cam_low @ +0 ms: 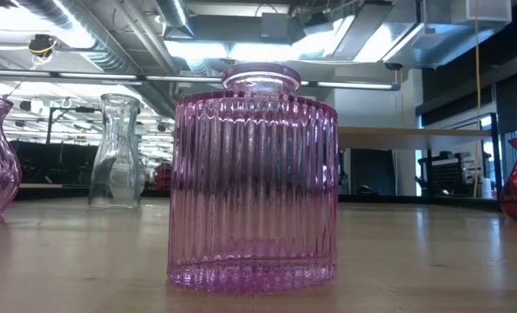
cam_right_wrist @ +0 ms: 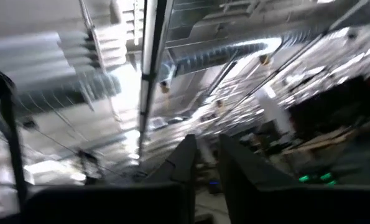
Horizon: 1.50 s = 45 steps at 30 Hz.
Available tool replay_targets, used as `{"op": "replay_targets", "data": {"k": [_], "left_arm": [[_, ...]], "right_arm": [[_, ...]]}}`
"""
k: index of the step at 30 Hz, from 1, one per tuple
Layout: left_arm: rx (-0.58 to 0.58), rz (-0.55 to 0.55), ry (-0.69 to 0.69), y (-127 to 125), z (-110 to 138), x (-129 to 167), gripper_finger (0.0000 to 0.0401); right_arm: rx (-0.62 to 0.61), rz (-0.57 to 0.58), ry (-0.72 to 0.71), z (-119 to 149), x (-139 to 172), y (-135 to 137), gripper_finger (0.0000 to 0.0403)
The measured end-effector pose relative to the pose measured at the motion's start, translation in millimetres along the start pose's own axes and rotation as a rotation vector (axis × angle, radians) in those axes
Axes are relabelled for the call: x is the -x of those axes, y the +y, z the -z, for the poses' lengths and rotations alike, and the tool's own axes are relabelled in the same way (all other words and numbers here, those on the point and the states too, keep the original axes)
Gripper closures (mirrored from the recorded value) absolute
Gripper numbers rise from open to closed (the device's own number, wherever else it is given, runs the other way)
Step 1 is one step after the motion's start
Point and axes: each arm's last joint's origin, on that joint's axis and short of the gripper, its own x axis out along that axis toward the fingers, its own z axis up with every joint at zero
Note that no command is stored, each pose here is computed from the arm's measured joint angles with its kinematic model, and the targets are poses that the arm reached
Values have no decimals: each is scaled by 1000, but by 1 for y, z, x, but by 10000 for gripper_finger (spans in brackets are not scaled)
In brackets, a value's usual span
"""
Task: Sort vases onto shelf
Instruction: Put the middle right red vase on the shelf
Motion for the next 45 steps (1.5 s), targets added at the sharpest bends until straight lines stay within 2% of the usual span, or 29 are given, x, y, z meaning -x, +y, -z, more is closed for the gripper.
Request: {"op": "replay_targets", "data": {"k": [2,4,9,13,17,23,29,32,35,37,40,45], "left_arm": [[-54,-17,41,-3,0,-13,401],[-91,-28,72,-5,0,-24,401],[-147,-45,123,-8,1,-41,401],[-169,-61,159,-7,5,-44,401],[-175,-75,191,-6,8,-44,401],[-173,-82,204,-5,9,-44,401],[-172,-83,204,-5,9,-44,401],[-172,-83,205,-5,9,-44,401],[-171,-82,205,-5,9,-44,401],[-171,-78,206,-5,10,-44,401],[-170,-75,208,-5,10,-44,401],[-174,-80,229,-4,12,-43,401]], "right_arm": [[130,20,6,-8,-8,5,326],[204,25,0,-16,-16,11,311],[248,70,37,-31,-35,25,293],[331,41,162,-26,-47,38,284],[400,43,355,-11,-54,48,273],[391,37,670,5,-53,53,250],[406,21,916,11,-57,62,219],[363,16,1082,15,-55,63,199],[312,74,1297,18,-44,58,183],[301,159,1417,22,-35,51,177],[282,256,1522,31,-25,45,177],[178,324,1625,48,-4,33,191]]}}
